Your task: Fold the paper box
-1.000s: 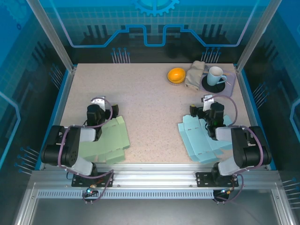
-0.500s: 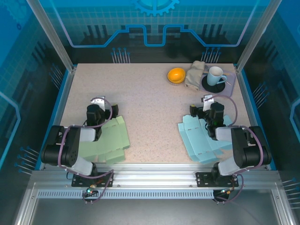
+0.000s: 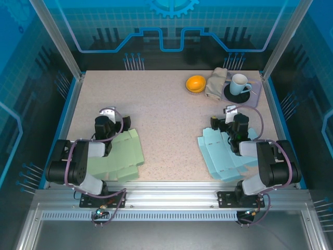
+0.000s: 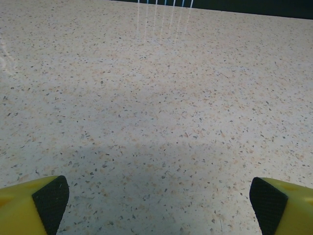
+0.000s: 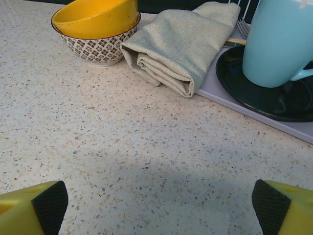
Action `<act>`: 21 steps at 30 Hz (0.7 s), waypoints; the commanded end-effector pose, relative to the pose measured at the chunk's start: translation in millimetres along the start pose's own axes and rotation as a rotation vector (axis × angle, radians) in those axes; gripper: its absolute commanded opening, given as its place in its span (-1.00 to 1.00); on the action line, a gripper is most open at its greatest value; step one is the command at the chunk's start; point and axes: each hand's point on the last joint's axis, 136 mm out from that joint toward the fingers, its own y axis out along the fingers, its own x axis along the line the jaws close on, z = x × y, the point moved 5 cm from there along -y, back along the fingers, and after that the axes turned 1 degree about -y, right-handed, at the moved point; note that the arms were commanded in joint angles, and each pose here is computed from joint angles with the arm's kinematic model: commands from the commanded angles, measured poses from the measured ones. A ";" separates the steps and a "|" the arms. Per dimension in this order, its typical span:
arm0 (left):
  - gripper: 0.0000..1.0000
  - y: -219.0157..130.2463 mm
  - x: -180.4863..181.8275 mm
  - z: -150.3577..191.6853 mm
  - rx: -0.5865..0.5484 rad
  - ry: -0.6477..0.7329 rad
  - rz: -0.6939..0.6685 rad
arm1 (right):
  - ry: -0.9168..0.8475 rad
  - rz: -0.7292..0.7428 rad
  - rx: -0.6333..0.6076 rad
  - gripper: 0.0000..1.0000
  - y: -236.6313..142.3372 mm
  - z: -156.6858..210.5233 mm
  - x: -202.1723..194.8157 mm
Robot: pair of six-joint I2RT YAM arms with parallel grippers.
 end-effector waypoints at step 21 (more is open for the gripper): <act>0.98 -92.9 1.1 -104.1 0.177 -0.483 -0.247 | -0.143 -0.001 0.227 1.00 -71.2 -120.4 27.5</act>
